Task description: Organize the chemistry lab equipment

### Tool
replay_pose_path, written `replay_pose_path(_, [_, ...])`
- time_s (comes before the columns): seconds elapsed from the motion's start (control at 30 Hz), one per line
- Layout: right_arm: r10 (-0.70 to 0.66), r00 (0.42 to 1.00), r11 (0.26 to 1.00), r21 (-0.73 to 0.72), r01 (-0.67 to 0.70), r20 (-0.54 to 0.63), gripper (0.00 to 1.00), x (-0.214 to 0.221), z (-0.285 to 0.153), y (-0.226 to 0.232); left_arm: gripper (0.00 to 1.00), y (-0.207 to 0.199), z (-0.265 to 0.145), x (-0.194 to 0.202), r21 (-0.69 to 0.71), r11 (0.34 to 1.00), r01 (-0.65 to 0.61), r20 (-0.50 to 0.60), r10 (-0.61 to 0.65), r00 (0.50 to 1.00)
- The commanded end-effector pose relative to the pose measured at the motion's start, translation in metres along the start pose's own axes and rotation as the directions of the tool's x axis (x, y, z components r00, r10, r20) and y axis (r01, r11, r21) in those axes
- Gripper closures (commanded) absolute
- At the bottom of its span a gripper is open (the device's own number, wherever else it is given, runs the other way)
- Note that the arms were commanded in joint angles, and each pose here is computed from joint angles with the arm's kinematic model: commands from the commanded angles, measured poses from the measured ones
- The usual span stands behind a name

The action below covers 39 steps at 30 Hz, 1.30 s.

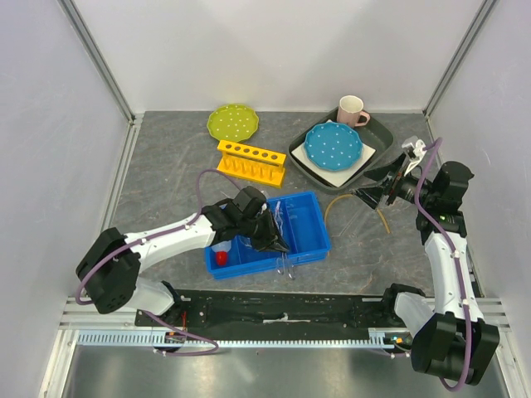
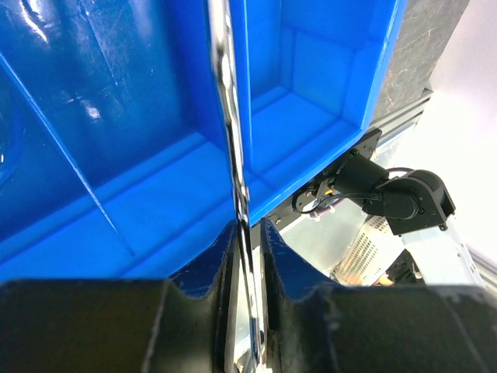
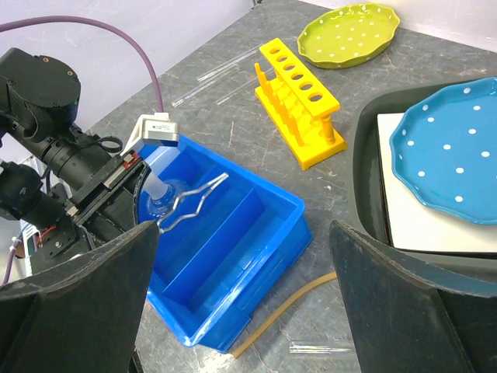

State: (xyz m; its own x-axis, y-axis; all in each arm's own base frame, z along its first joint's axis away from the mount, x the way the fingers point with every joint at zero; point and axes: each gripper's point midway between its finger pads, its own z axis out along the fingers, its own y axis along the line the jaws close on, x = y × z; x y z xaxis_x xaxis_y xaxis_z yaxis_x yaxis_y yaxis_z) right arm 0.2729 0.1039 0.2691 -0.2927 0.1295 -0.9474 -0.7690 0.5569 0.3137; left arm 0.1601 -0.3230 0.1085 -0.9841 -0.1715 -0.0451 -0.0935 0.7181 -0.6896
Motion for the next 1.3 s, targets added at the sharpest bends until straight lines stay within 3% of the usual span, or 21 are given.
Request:
replay_pose_path(0.0, [-0.037, 0.999, 0.999, -0.029, 0.037, 0.013, 0.02, -0.004, -0.002, 0.005, 0.76, -0.012, -0.003, 0.001, 0.033, 0.999, 0.018, -0.002, -0.018, 1.000])
replay_pose_path(0.33, [-0.029, 1.000, 0.999, -0.031, 0.030, 0.009, 0.02, -0.002, -0.002, 0.003, 0.64, -0.011, -0.002, -0.008, 0.000, 1.000, -0.006, 0.030, 0.006, 1.000])
replay_pose_path(0.67, [-0.044, 0.999, 0.999, -0.033, 0.044, -0.018, 0.02, 0.008, -0.002, -0.002, 0.43, -0.044, -0.062, -0.036, -0.016, 0.981, -0.194, 0.206, 0.193, 0.959])
replay_pose_path(0.73, [-0.021, 0.999, 1.000, -0.024, 0.020, -0.039, 0.02, 0.015, -0.002, -0.005, 0.40, -0.045, -0.075, -0.046, -0.032, 0.968, -0.248, 0.268, 0.248, 0.931])
replay_pose_path(0.87, [-0.061, 0.996, 0.998, -0.015, 0.060, -0.069, 0.02, 0.020, -0.003, -0.012, 0.30, -0.050, -0.132, -0.064, -0.061, 0.931, -0.360, 0.450, 0.348, 0.823])
replay_pose_path(0.93, [-0.010, 0.993, 1.000, 0.009, 0.011, -0.119, 0.02, 0.033, -0.005, -0.015, 0.18, -0.039, -0.159, -0.082, -0.136, 0.919, -0.369, 0.545, 0.381, 0.747])
replay_pose_path(0.97, [-0.036, 0.990, 0.999, 0.016, 0.039, -0.135, 0.02, 0.027, -0.007, -0.015, 0.14, -0.033, -0.167, -0.085, -0.155, 0.913, -0.378, 0.566, 0.396, 0.723])
replay_pose_path(1.0, [-0.095, 0.980, 0.994, 0.035, 0.103, -0.173, 0.02, 0.032, -0.009, -0.024, 0.07, -0.032, -0.188, -0.087, -0.173, 0.894, -0.414, 0.609, 0.427, 0.668])
replay_pose_path(1.03, [-0.056, 0.974, 0.996, 0.049, 0.069, -0.218, 0.02, 0.035, -0.014, -0.020, 0.05, -0.023, -0.198, -0.096, -0.201, 0.895, -0.398, 0.634, 0.428, 0.643])
replay_pose_path(1.1, [-0.096, 0.950, 0.990, 0.070, 0.122, -0.298, 0.02, 0.045, -0.020, -0.031, 0.00, -0.010, -0.214, -0.102, -0.258, 0.872, -0.417, 0.647, 0.476, 0.595])
replay_pose_path(1.13, [-0.047, 0.939, 0.994, 0.081, 0.079, -0.340, 0.02, 0.054, -0.025, -0.027, 0.00, 0.001, -0.224, -0.112, -0.291, 0.875, -0.387, 0.661, 0.477, 0.580])
replay_pose_path(1.27, [-0.029, 0.896, 0.986, 0.132, 0.097, -0.443, 0.02, 0.066, -0.038, -0.038, 0.00, 0.027, -0.238, -0.131, -0.408, 0.834, -0.371, 0.637, 0.551, 0.539])
